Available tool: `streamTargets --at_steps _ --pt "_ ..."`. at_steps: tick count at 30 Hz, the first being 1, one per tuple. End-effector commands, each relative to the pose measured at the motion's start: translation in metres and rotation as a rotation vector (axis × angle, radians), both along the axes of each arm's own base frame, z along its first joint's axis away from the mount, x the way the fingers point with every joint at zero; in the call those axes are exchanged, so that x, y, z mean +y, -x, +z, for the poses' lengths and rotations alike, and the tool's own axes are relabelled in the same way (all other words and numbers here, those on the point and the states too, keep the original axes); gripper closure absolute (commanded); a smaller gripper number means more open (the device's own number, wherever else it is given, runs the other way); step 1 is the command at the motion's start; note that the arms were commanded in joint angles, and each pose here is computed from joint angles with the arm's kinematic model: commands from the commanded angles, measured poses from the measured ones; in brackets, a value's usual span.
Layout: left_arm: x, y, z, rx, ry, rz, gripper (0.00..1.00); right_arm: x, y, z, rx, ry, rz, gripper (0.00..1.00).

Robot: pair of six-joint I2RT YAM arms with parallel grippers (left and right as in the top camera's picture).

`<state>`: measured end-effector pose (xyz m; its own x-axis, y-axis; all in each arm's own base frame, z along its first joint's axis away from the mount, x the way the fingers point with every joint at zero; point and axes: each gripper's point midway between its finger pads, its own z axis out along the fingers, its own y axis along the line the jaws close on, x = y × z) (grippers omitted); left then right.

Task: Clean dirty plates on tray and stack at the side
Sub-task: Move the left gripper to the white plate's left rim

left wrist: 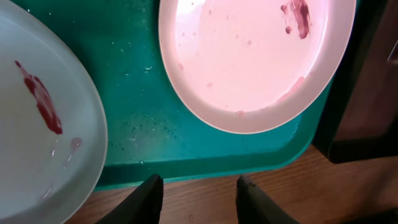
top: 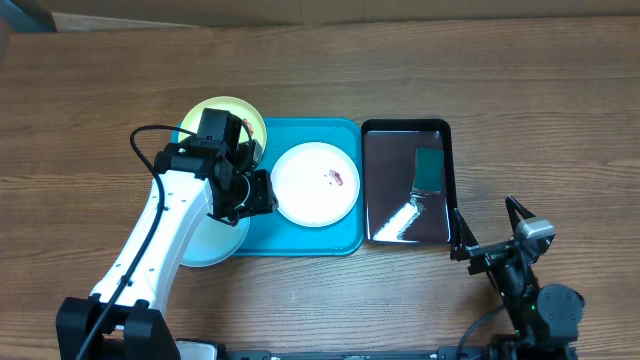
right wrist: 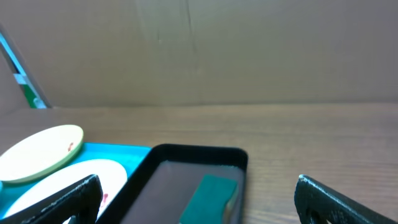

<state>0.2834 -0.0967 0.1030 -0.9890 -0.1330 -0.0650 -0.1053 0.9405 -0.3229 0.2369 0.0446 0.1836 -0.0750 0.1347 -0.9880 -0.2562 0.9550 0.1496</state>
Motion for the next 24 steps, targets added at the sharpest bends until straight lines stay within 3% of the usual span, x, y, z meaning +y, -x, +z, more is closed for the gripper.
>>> streamTargets --at_steps 1,8,11,12,18,24 --pt "0.003 0.001 -0.005 0.007 -0.025 0.007 0.58 -0.001 0.013 0.068 -0.071 -0.034 -0.005 0.00" --pt "0.006 0.000 -0.006 0.011 -0.043 0.035 0.57 -0.004 -0.001 0.124 0.195 -0.033 -0.027 0.00" --pt "0.012 -0.001 -0.008 0.016 -0.071 0.081 0.58 -0.004 -0.016 0.122 0.413 -0.033 -0.030 0.00" --pt "0.020 -0.001 -0.011 0.025 -0.115 0.141 0.60 -0.001 -0.026 0.116 0.568 -0.039 -0.016 0.00" --pt "0.021 -0.005 -0.028 0.001 -0.120 0.182 0.63 0.028 -0.042 0.089 0.901 -0.126 0.144 0.00" --pt "0.015 -0.013 -0.044 -0.056 -0.098 0.185 0.67 0.025 -0.062 0.039 1.093 -0.137 0.124 0.23"
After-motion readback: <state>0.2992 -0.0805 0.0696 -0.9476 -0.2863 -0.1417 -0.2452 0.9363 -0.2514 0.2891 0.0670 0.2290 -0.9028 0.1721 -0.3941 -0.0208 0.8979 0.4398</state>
